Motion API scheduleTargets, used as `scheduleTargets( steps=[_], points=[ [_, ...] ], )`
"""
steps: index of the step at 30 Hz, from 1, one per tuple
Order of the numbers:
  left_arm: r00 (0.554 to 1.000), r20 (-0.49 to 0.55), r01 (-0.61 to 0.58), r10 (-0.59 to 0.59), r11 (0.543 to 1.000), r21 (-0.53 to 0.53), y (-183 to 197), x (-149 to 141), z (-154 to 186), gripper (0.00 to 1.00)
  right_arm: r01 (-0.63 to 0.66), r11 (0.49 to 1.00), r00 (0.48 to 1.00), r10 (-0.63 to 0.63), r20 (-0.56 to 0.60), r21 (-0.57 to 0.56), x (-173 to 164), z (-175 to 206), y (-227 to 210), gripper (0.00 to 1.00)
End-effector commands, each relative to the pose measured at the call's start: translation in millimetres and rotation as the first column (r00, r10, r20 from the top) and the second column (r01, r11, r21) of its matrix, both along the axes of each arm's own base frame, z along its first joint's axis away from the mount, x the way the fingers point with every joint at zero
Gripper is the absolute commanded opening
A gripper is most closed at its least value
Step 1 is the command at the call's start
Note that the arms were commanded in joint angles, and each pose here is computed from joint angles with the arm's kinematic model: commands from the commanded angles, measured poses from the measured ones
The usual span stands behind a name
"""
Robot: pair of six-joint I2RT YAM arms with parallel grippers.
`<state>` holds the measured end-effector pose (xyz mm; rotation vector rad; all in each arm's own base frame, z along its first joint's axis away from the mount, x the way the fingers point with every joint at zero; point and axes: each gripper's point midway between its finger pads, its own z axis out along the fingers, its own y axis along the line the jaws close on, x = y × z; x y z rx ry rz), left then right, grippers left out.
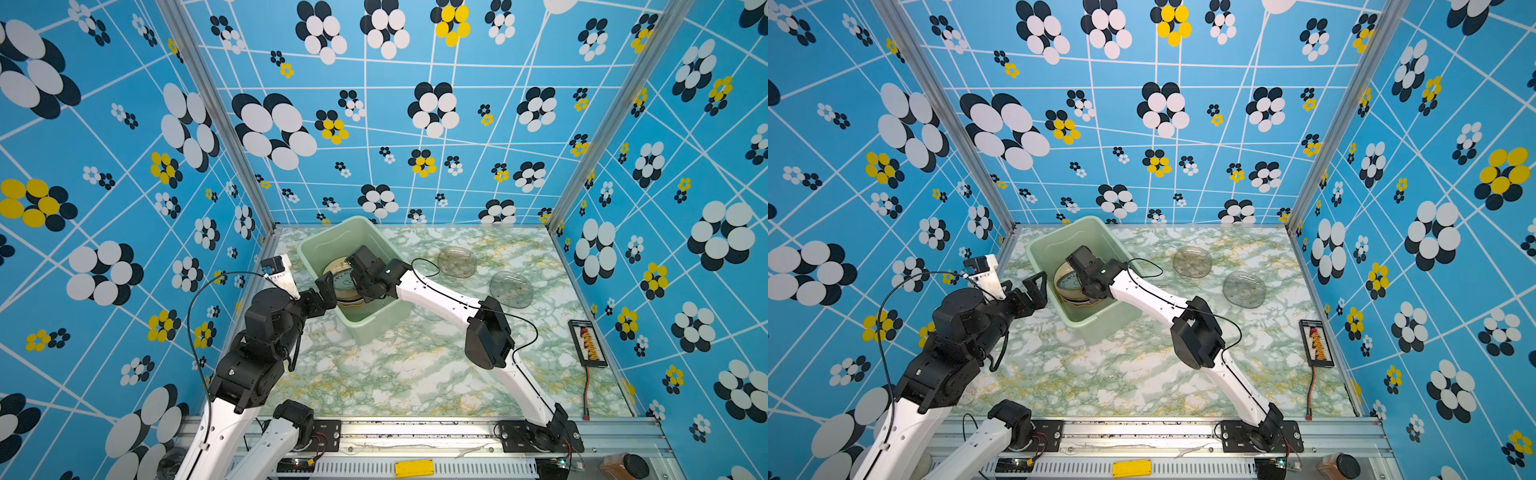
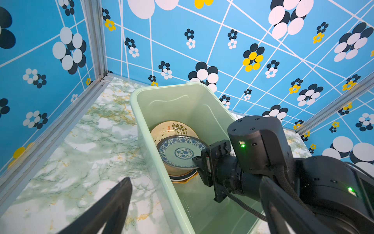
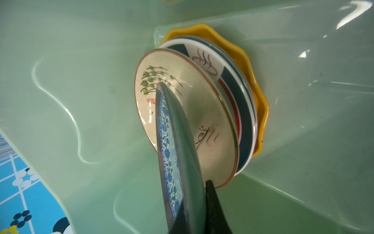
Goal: Place the plates into the plastic bin on the countertop
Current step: Place the plate in the plastic bin.
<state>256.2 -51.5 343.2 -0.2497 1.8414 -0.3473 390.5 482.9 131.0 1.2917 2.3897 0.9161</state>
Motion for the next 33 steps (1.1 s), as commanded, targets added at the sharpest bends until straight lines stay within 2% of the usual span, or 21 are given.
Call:
scheduleTargets(
  steps=[1, 10, 20, 28, 33],
  points=[
    [1.0, 0.008, -0.025, 0.025, 0.999, 0.023, 7, -2, 4, 0.99, 0.053, 0.998, 0.999, -0.053, -0.006, 0.029, 4, -6, 4, 0.09],
    [0.999, -0.004, -0.036, 0.037, 0.999, 0.037, 11, -1, 0, 0.99, 0.073, 0.996, 0.997, -0.072, -0.015, 0.052, 11, -22, 14, 0.12],
    [0.999, -0.014, -0.045, 0.045, 0.999, 0.025, 16, 2, -3, 0.99, 0.098, 0.992, 0.995, -0.096, -0.03, 0.074, 14, -38, 20, 0.27],
    [0.998, -0.035, -0.047, 0.048, 0.999, 0.013, 20, 4, -7, 0.99, 0.129, 0.984, 0.992, -0.127, -0.026, 0.124, 20, -48, 25, 0.33],
    [0.997, -0.051, -0.052, 0.051, 0.999, -0.011, 22, 4, -12, 0.99, 0.147, 0.979, 0.989, -0.143, -0.036, 0.14, 22, -51, 26, 0.46]
  ],
)
